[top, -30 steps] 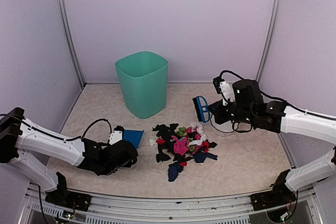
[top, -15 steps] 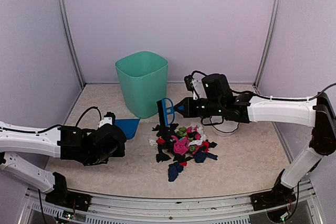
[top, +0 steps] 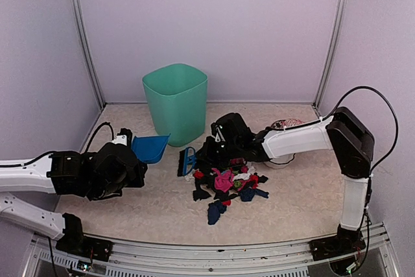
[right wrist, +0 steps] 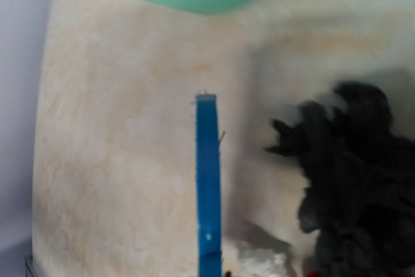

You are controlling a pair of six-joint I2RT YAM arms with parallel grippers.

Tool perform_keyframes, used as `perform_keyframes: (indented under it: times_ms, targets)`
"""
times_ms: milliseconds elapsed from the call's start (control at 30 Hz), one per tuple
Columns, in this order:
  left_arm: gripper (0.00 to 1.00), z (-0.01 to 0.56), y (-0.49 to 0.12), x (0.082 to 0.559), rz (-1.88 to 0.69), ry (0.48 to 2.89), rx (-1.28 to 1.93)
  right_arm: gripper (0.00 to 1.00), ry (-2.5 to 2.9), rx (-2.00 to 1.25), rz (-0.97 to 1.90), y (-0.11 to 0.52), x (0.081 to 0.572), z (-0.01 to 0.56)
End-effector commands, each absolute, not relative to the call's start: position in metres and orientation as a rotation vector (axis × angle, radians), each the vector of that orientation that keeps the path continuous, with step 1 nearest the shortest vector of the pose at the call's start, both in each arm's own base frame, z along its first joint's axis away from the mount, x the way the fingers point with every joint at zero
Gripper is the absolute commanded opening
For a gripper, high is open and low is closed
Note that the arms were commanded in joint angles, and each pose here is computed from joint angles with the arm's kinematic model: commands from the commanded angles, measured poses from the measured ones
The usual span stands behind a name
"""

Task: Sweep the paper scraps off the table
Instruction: Sweep the paper scraps at the center of the board.

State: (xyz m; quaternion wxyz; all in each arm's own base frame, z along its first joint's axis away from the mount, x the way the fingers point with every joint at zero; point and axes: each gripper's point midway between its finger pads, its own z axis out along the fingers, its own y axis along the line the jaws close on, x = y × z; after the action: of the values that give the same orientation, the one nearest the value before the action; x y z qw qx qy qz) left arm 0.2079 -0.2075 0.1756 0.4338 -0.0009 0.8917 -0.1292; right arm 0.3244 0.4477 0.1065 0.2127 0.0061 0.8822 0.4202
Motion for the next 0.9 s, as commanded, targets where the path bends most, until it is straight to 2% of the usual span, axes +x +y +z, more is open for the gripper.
perform_keyframes:
  times_ms: [0,200,467,633,867]
  targets:
    - [0.00,0.180,-0.203,0.205,-0.321,2.213,0.037,0.00,2.517,0.196,1.219,0.457,0.323,0.092]
    - [0.00,0.180,-0.201,0.201,-0.358,2.207,0.047,0.00,2.580,0.321,1.066,0.428,0.317,0.073]
    - [0.00,0.171,-0.206,0.201,-0.339,2.225,0.098,0.00,2.587,0.433,0.855,0.357,0.303,0.068]
    - [0.00,0.167,-0.216,0.203,-0.351,2.237,0.125,0.00,2.518,0.335,0.855,0.342,0.302,0.100]
    - [0.00,0.163,-0.227,0.205,-0.346,2.259,0.148,0.00,2.371,-0.039,1.026,0.357,0.285,0.171]
